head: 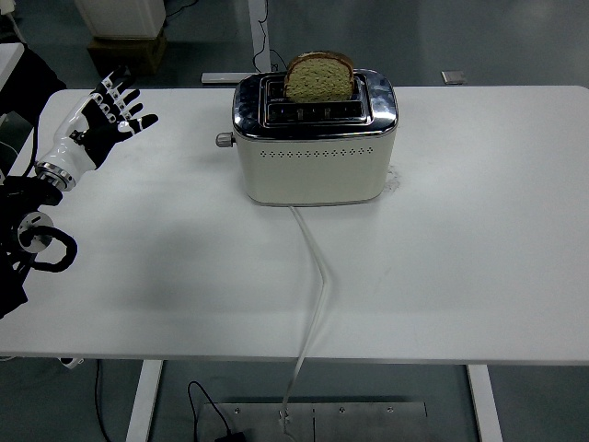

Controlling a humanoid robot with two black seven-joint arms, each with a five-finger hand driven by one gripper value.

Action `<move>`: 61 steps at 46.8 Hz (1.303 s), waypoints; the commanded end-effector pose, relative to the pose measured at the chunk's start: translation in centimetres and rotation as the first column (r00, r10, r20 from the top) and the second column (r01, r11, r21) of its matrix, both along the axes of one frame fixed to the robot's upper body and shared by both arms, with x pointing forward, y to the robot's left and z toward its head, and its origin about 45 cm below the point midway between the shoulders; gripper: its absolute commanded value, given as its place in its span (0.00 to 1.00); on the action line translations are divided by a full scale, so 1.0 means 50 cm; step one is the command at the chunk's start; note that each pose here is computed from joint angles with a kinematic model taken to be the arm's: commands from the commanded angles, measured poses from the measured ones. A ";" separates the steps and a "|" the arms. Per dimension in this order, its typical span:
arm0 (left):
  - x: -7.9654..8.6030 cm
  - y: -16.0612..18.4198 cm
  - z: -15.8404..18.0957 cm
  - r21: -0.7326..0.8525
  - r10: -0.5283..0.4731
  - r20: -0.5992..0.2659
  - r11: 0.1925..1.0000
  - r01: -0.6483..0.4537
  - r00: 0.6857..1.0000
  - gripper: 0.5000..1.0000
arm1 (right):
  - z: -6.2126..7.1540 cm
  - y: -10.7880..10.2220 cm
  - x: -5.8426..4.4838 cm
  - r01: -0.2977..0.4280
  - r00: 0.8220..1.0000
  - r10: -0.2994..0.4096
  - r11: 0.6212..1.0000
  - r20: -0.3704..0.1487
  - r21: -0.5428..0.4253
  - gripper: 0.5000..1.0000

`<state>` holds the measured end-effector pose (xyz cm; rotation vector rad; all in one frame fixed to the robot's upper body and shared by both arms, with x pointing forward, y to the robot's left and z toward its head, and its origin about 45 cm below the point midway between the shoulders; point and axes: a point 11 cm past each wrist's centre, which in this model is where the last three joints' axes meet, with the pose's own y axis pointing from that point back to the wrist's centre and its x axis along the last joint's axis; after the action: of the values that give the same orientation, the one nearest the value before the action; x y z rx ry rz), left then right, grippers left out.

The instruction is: Press down toaster

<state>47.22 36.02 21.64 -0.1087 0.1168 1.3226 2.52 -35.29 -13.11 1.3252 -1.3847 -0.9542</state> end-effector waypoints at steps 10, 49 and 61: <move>-0.016 0.035 -0.009 0.199 -0.047 -0.046 0.979 0.055 0.998 1.00 | 0.000 0.000 0.000 0.000 1.000 0.000 1.000 0.000 0.000 1.00; -0.042 -0.027 0.054 0.703 -0.370 -0.088 0.634 0.321 0.925 1.00 | 0.000 0.000 0.000 0.000 1.000 0.000 1.000 0.000 0.000 1.00; -0.051 -0.038 0.037 0.736 -0.400 -0.128 0.576 0.357 0.908 1.00 | 0.000 0.000 0.000 0.000 1.000 0.000 1.000 0.000 0.000 1.00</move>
<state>44.85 34.39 23.86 0.5610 -0.4477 0.8532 2.51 -35.31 -13.11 1.3247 -1.3846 -0.9540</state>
